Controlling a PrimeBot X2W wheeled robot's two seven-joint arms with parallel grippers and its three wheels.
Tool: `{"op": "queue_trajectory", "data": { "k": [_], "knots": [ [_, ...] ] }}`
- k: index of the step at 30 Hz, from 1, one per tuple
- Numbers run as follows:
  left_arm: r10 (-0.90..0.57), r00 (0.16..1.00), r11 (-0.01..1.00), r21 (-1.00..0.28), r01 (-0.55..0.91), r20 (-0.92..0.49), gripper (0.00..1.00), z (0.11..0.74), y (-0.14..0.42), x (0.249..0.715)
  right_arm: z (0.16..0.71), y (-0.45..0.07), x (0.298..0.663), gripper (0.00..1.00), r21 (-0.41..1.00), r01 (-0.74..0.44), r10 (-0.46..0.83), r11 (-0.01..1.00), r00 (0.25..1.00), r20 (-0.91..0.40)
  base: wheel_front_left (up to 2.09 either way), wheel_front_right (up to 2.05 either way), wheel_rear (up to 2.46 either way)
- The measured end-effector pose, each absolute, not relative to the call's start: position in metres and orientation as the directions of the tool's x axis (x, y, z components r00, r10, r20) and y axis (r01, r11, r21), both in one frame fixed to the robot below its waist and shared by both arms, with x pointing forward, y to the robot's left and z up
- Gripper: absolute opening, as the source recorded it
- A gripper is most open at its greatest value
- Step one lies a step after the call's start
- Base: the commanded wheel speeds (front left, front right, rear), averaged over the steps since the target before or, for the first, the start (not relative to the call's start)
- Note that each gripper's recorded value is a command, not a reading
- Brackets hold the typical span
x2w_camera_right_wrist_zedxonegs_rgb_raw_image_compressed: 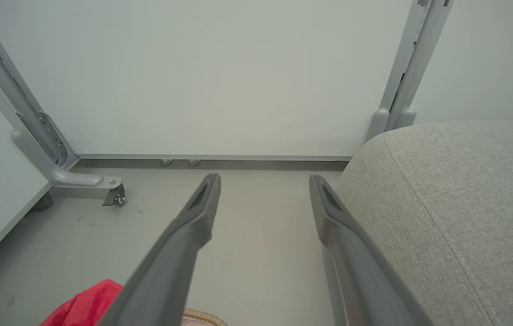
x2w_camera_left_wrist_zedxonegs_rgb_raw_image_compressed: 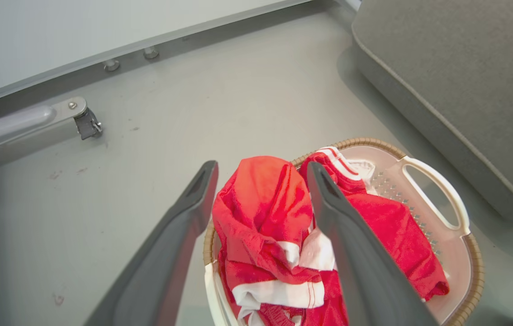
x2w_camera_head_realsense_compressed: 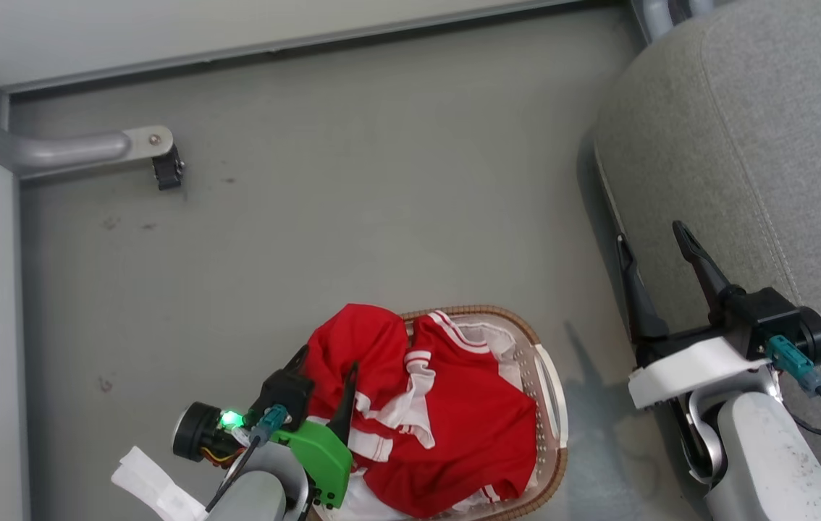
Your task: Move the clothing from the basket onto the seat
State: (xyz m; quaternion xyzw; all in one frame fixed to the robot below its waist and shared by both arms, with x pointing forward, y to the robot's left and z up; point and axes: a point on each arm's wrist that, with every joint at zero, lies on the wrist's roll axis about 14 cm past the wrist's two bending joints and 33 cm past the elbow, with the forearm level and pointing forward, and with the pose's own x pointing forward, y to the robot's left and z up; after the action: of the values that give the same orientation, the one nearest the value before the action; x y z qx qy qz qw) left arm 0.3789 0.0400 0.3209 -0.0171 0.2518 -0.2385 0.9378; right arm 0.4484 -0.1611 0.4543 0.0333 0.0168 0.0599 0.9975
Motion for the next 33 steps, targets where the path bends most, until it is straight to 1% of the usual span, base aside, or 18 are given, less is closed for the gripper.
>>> {"op": "queue_trajectory", "data": {
  "k": [5,10,16,21,22,24,26,28,30,33],
  "knots": [
    [-0.433,0.682,0.887,-0.146,0.438,-0.589,1.00,0.274,0.043,0.375,0.433,-0.167,0.462,1.00,0.075,-0.103,0.108,0.992,0.992,-0.071,0.00,0.00,0.00],
    [-0.401,0.646,0.899,-0.145,0.413,-0.650,1.00,0.244,0.045,0.383,0.409,-0.169,0.469,1.00,0.084,-0.093,0.102,0.992,0.988,-0.120,0.00,0.00,0.00],
    [-0.344,0.586,0.922,-0.146,0.359,-0.733,1.00,0.207,0.054,0.374,0.382,-0.173,0.472,1.00,0.088,-0.081,0.096,0.993,0.980,-0.176,0.00,0.00,0.00],
    [-0.349,0.527,0.919,-0.172,0.356,-0.775,1.00,0.186,0.051,0.360,0.364,-0.180,0.468,1.00,0.088,-0.059,0.077,0.994,0.972,-0.221,0.00,0.00,0.00],
    [-0.356,0.520,0.916,-0.180,0.359,-0.776,0.78,0.184,0.049,0.359,0.362,-0.181,0.468,1.00,0.087,-0.056,0.075,0.995,0.971,-0.228,0.00,0.00,0.00],
    [-0.366,0.510,0.911,-0.190,0.365,-0.778,0.47,0.182,0.046,0.357,0.359,-0.182,0.467,1.00,0.087,-0.052,0.072,0.995,0.969,-0.236,0.00,0.00,0.00],
    [-0.378,0.489,0.904,-0.199,0.379,-0.786,0.36,0.179,0.043,0.351,0.358,-0.182,0.467,1.00,0.091,-0.052,0.072,0.994,0.968,-0.239,0.00,0.00,0.00],
    [-0.388,0.474,0.898,-0.209,0.387,-0.791,0.15,0.178,0.042,0.347,0.358,-0.180,0.467,1.00,0.095,-0.056,0.077,0.994,0.968,-0.237,0.00,0.00,0.00],
    [-0.396,0.457,0.893,-0.220,0.392,-0.796,0.00,0.176,0.040,0.343,0.360,-0.179,0.468,1.00,0.100,-0.058,0.080,0.993,0.969,-0.233,0.00,0.00,0.00],
    [-0.406,0.439,0.888,-0.232,0.397,-0.802,0.00,0.176,0.039,0.338,0.361,-0.179,0.467,1.00,0.101,-0.058,0.080,0.993,0.970,-0.231,0.00,0.00,0.00]
  ]
}}
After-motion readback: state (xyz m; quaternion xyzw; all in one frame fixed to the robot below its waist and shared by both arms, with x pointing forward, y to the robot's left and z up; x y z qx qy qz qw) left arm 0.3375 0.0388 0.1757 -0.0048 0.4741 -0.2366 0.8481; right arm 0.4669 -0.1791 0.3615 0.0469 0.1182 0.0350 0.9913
